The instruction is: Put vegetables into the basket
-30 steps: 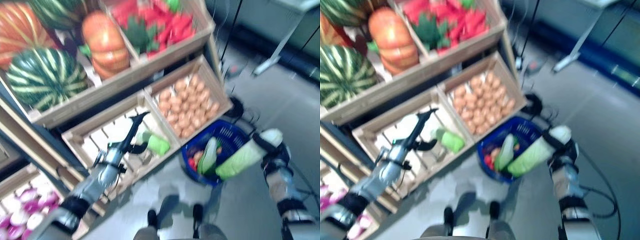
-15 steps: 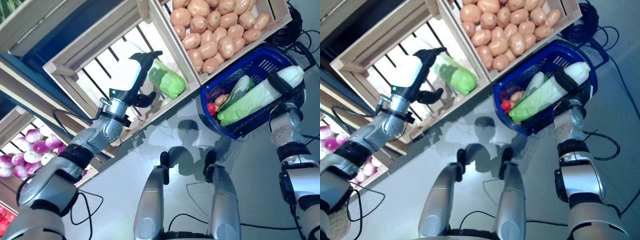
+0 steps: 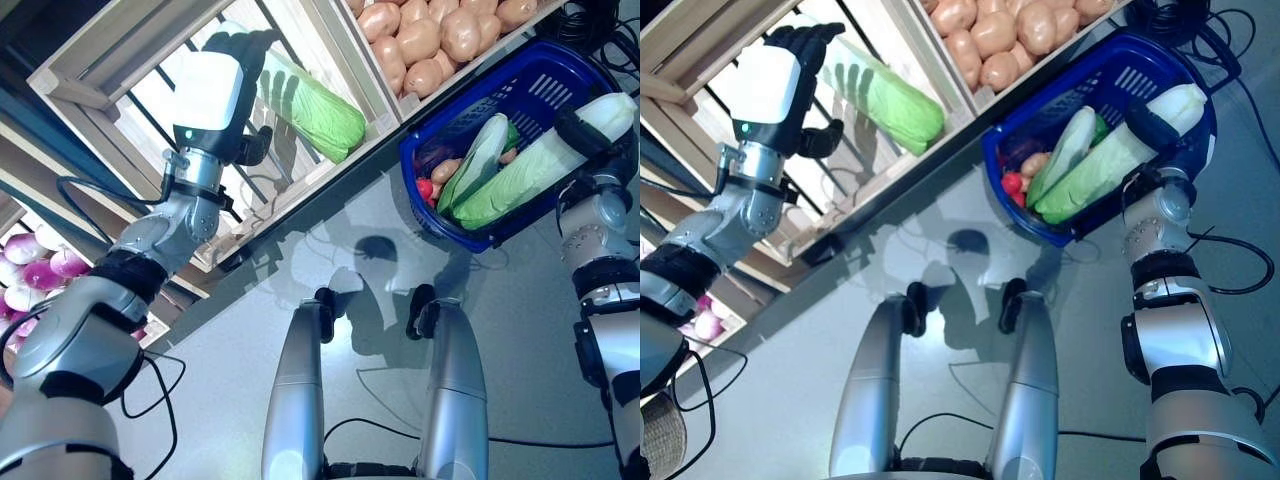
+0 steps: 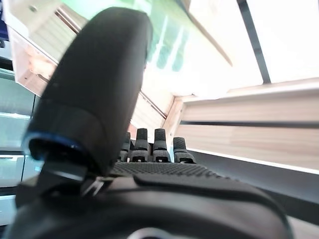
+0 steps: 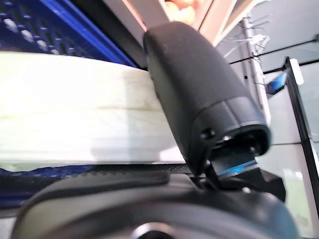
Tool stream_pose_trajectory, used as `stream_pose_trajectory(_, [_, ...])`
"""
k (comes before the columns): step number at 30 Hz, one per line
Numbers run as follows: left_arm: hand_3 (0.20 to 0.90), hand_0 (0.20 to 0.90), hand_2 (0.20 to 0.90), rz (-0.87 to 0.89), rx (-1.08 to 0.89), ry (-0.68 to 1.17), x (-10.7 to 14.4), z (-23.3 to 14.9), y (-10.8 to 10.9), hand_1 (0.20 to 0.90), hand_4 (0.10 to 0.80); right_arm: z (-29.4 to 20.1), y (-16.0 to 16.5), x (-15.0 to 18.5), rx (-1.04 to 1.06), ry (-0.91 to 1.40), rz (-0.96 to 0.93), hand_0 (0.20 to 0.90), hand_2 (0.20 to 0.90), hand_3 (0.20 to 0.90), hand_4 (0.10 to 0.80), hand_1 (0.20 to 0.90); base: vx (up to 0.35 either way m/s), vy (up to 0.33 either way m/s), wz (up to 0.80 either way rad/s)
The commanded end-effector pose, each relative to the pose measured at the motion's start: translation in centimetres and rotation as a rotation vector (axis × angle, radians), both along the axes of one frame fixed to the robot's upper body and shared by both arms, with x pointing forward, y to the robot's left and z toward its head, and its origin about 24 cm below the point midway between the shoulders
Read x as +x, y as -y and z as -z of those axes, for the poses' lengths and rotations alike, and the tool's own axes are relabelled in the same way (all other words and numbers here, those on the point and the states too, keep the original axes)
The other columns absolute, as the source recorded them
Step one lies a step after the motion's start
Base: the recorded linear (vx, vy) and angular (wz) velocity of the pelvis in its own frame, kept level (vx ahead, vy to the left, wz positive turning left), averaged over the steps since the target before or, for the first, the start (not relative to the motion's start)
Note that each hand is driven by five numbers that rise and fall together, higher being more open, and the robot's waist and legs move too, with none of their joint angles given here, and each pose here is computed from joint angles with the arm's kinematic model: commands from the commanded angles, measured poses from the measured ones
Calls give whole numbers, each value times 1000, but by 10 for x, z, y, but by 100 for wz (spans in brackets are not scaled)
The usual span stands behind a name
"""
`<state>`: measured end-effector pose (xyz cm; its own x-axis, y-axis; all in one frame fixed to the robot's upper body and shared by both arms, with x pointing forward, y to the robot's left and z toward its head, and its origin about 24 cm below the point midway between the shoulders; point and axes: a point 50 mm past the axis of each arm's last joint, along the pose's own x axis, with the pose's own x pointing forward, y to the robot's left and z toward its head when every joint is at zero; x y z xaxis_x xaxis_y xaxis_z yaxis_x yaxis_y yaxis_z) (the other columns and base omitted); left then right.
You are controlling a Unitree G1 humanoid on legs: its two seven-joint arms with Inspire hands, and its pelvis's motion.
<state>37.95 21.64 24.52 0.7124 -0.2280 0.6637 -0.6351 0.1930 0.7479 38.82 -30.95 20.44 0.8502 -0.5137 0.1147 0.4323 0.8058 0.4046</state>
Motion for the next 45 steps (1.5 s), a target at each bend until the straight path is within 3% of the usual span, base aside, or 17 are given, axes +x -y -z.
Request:
stream_pose_trajectory(1, [900,900,900,-18,-21,228,-7,-69,-3,900,800,-77,3,-4,-143,181,55,900,900,900,800,900,0,0,0])
stream_pose_trajectory(9, [900,900,900,-82,161,186,-3,-73,-1,900,800,-76,-8,1,-154,178,-19,900,900,900,800,900,15,7,-3])
stream_pose_trajectory(16, [900,900,900,-196,292,90,1,-71,-13,900,800,-82,-9,-3,-171,237,-44,900,900,900,800,900,12,31,-3])
stream_pose_trajectory(21, [900,900,900,-286,317,-82,8,-60,-26,900,800,-88,-10,-5,-189,280,-55,900,900,900,800,900,8,43,-12])
stream_pose_trajectory(27, [900,900,900,-369,393,-120,11,-60,-32,900,800,-91,-15,-5,-203,287,-86,900,900,900,800,900,-6,40,-5])
stream_pose_trajectory(33, [900,900,900,-439,438,-67,12,-71,-34,900,800,-95,-14,-6,-187,306,-94,900,900,900,800,900,-41,56,-5])
stream_pose_trajectory(45, [900,900,900,-534,487,113,14,-109,-15,900,800,-107,-13,-7,-161,341,-71,900,900,900,800,900,-66,45,-7])
